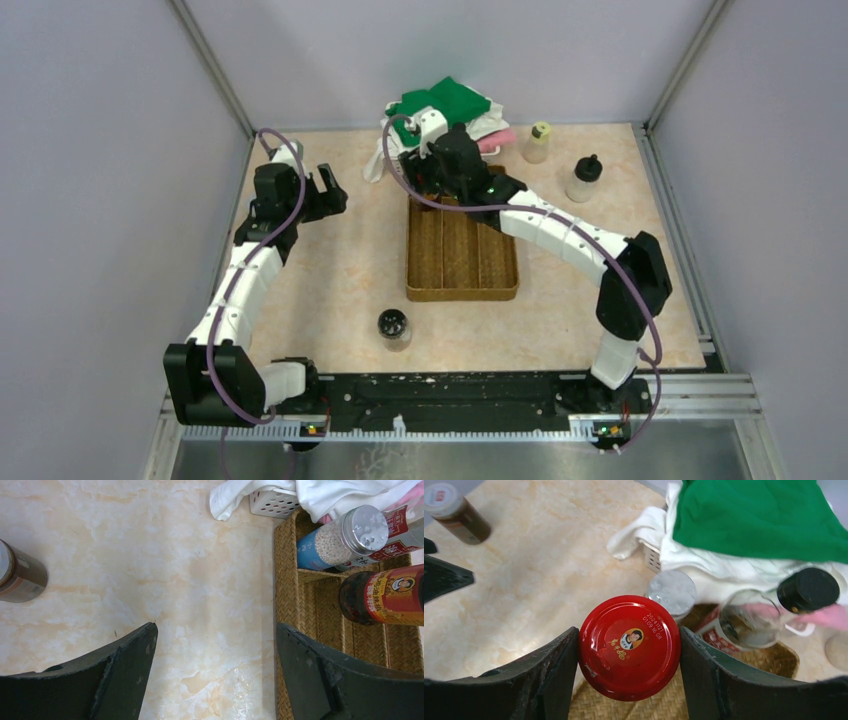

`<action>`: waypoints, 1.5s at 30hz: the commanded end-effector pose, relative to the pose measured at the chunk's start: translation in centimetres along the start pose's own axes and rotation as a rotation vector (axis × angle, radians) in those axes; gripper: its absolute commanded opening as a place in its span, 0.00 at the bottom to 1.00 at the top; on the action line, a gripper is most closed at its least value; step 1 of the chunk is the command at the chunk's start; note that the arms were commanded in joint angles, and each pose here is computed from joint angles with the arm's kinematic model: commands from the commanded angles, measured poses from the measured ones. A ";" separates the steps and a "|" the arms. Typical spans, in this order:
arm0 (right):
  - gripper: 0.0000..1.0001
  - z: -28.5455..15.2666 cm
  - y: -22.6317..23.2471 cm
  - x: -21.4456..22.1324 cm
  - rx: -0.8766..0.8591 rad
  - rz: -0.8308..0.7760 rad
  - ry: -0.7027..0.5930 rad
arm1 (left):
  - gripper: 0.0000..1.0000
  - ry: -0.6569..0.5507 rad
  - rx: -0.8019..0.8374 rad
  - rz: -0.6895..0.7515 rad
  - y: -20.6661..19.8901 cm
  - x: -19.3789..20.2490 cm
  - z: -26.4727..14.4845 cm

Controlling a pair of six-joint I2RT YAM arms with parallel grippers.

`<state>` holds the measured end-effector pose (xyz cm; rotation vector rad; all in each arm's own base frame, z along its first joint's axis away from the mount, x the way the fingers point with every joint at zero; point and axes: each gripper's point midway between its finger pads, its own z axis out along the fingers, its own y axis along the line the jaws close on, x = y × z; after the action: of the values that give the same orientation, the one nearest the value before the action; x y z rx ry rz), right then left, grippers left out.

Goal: Organize the condiment bottles
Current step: Place the bottle in the storage box.

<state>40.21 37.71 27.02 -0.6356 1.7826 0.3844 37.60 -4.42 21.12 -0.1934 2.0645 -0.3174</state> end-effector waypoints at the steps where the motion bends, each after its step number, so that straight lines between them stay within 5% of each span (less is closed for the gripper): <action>1: 0.32 -4.3 -3.5 -8.3 0.089 0.092 -0.240 | 0.94 -0.039 0.030 0.008 -0.4 -1.0 0.2; 26: 0.27 -5.9 -14.0 -3.3 0.307 0.173 -0.161 | 0.93 -0.026 0.045 0.018 -0.6 -0.7 0.4; 45: 0.26 -3.0 -18.3 -1.6 0.320 0.207 -0.187 | 0.93 -0.016 0.030 0.024 -0.3 -0.6 0.7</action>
<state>47.01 20.93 24.39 -0.2434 1.9025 0.1822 37.77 -4.85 20.77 -0.1743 2.0744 -0.3405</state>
